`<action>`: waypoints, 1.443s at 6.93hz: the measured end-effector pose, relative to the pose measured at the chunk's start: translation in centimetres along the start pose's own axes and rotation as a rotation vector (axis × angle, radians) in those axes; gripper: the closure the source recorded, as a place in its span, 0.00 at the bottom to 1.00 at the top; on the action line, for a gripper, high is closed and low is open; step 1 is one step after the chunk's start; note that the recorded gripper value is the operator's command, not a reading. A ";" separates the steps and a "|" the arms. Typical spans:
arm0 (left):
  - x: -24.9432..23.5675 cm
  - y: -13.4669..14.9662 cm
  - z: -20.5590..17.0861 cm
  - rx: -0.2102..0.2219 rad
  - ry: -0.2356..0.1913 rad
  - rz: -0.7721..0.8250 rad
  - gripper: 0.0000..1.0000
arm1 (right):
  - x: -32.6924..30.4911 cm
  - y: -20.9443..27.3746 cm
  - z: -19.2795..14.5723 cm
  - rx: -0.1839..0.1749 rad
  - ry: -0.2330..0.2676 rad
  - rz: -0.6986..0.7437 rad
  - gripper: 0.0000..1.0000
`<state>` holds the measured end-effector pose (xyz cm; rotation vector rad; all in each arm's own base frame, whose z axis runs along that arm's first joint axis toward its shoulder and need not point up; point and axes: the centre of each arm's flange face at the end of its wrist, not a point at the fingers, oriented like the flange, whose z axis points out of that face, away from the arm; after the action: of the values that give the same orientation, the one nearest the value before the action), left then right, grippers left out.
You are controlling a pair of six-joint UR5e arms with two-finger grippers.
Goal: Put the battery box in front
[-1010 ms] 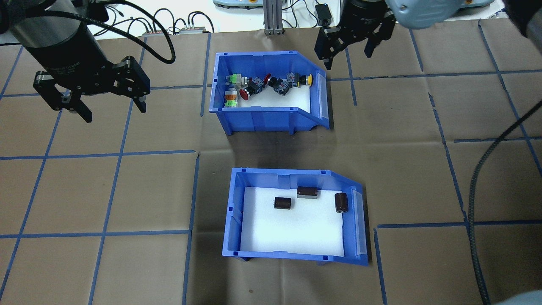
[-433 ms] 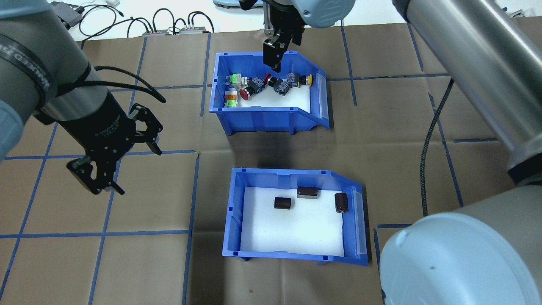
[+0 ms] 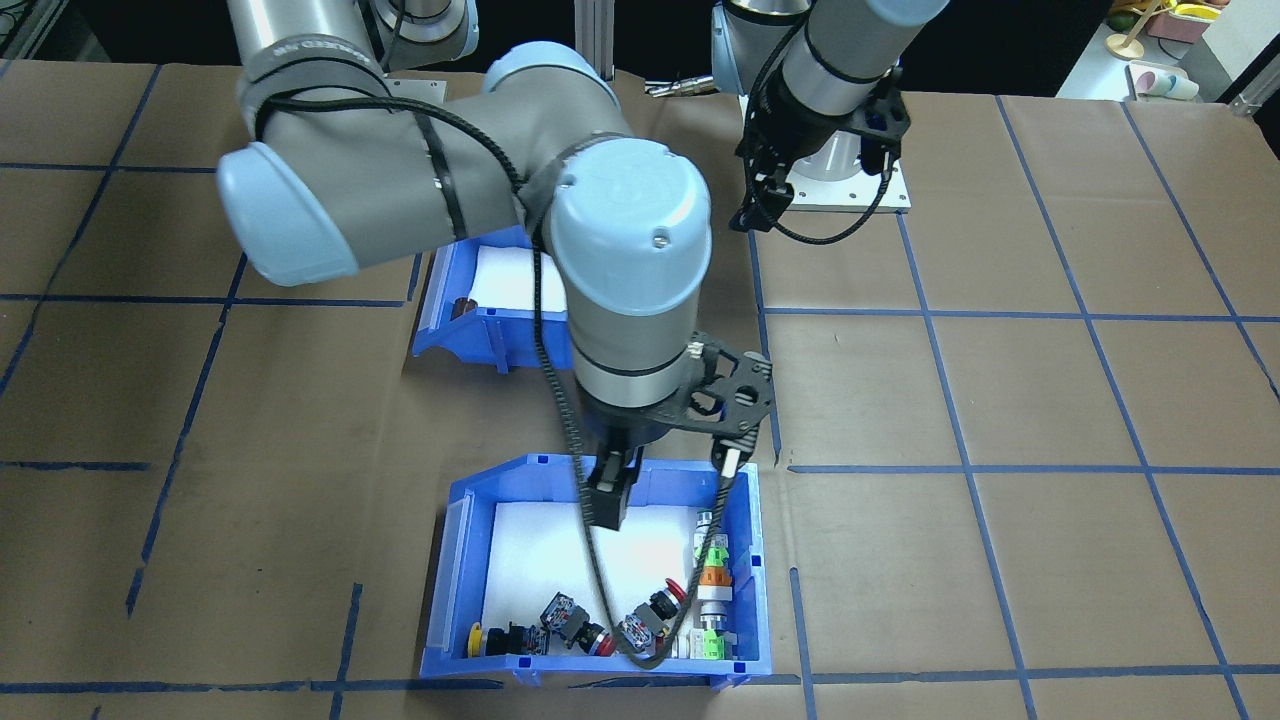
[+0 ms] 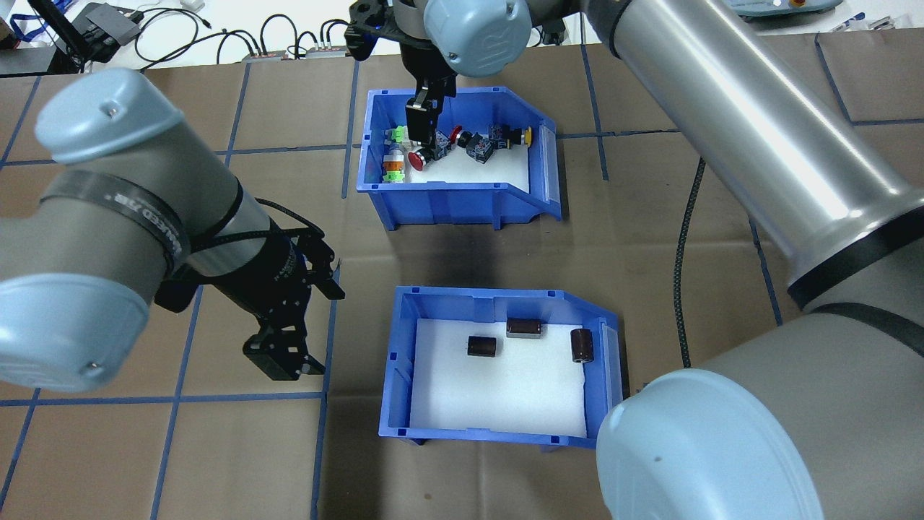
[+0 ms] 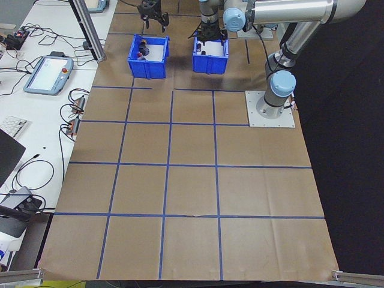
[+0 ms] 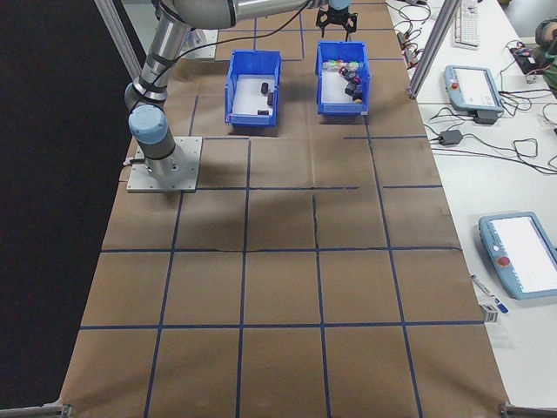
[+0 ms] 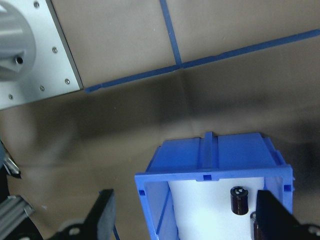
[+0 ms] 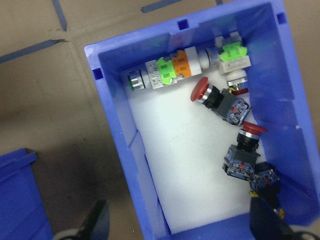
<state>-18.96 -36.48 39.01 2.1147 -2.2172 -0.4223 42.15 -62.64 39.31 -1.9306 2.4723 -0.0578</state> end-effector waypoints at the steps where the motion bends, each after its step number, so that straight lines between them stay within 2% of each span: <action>1: -0.5 1.5 2.7 -0.034 0.044 -0.062 0.01 | -1.7 -1.3 2.2 -0.024 -0.029 -0.066 0.00; 2: -1.6 3.2 5.5 -0.054 0.081 -0.100 0.01 | -2.9 -1.8 4.4 -0.039 -0.049 -0.113 0.00; 4: -3.9 5.3 9.7 -0.076 0.120 -0.130 0.01 | -3.1 -1.6 7.4 -0.024 -0.013 -0.162 0.00; 7: -6.1 6.6 12.6 -0.095 0.101 -0.105 0.01 | -2.6 -0.2 10.7 -0.051 -0.001 -0.156 0.00; 8: -6.4 6.9 13.1 -0.116 0.090 -0.096 0.01 | -2.4 0.1 11.4 -0.060 -0.002 -0.154 0.11; 10: -6.6 7.2 13.5 -0.139 0.070 -0.091 0.01 | -2.2 0.1 12.0 -0.055 0.005 -0.154 0.68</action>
<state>-28.51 -27.59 28.62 2.1298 -1.9980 -0.4842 42.92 -60.80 27.27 -2.1426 2.3477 0.0052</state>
